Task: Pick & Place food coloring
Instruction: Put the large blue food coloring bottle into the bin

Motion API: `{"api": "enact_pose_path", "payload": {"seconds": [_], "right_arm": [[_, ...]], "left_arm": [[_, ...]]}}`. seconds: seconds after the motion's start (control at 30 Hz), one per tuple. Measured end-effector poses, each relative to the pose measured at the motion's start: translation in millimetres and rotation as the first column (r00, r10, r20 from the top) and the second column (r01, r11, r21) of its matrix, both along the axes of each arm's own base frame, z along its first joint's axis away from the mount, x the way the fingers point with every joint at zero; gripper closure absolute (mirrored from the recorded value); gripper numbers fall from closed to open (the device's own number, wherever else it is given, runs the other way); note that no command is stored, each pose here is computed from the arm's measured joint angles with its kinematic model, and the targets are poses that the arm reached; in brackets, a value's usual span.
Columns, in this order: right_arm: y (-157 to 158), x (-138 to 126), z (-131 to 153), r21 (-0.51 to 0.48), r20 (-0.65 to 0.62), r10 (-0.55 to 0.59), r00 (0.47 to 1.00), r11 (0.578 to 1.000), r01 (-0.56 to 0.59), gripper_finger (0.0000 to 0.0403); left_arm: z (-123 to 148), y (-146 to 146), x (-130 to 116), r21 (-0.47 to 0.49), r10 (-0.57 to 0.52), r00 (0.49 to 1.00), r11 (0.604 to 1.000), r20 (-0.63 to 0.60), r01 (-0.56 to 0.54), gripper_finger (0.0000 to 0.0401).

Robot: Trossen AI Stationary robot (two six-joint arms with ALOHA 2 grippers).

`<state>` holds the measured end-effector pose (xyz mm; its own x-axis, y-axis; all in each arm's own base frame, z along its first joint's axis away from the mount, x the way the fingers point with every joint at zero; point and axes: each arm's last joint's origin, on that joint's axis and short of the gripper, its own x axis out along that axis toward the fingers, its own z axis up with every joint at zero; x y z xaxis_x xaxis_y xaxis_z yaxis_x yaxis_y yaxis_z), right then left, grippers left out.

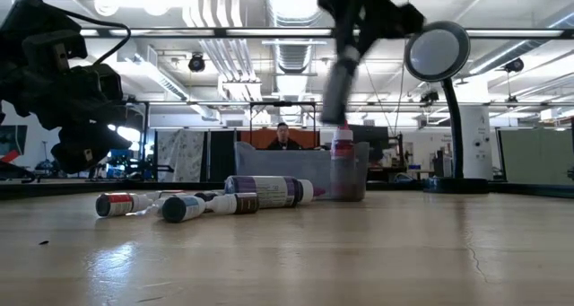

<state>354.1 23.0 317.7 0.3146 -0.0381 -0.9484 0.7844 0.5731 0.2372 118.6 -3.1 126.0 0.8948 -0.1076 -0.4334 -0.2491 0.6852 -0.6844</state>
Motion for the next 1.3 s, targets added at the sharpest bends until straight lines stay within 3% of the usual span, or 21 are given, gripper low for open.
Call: {"api": "enact_pose_path", "payload": {"seconds": [0.17, 0.3, 0.37, 0.57, 0.83, 1.3], "right_arm": [[-10.8, 9.1, 31.9, -0.195, 0.066, 0.029, 0.997, 0.981, -0.015, 0.0291], [-34.4, 18.8, 33.5, -0.246, -0.011, 0.018, 1.000, 0.969, -0.021, 0.0292], [-48.6, 26.4, 26.2, -0.233, -0.057, 0.001, 0.998, 0.972, -0.014, 0.0292], [-88.3, 48.4, -3.8, -0.064, -0.150, -0.020, 0.989, 0.998, 0.011, 0.0292], [-99.7, 52.2, -24.7, -0.018, -0.235, -0.046, 0.971, 0.999, 0.043, 0.0292], [-106.3, 47.1, -69.7, -0.031, -0.331, -0.108, 0.938, 0.994, 0.103, 0.0292]], "left_arm": [[0.0, 0.0, 0.0, -0.001, 0.000, 1.000, 1.000, 0.000, 0.000, 0.0270], [0.0, 0.0, 0.0, -0.001, 0.000, 1.000, 1.000, 0.000, 0.000, 0.0270], [0.0, 0.0, 0.0, -0.001, 0.001, 1.000, 1.000, 0.000, -0.001, 0.0270], [0.0, 0.0, 0.0, -0.002, 0.001, 1.000, 1.000, 0.000, -0.001, 0.0270], [0.0, 0.0, 0.0, -0.004, 0.002, 1.000, 1.000, 0.000, -0.002, 0.0270], [0.0, 0.0, 0.0, 0.006, -0.002, 1.000, 1.000, 0.000, 0.002, 0.0270]]}}
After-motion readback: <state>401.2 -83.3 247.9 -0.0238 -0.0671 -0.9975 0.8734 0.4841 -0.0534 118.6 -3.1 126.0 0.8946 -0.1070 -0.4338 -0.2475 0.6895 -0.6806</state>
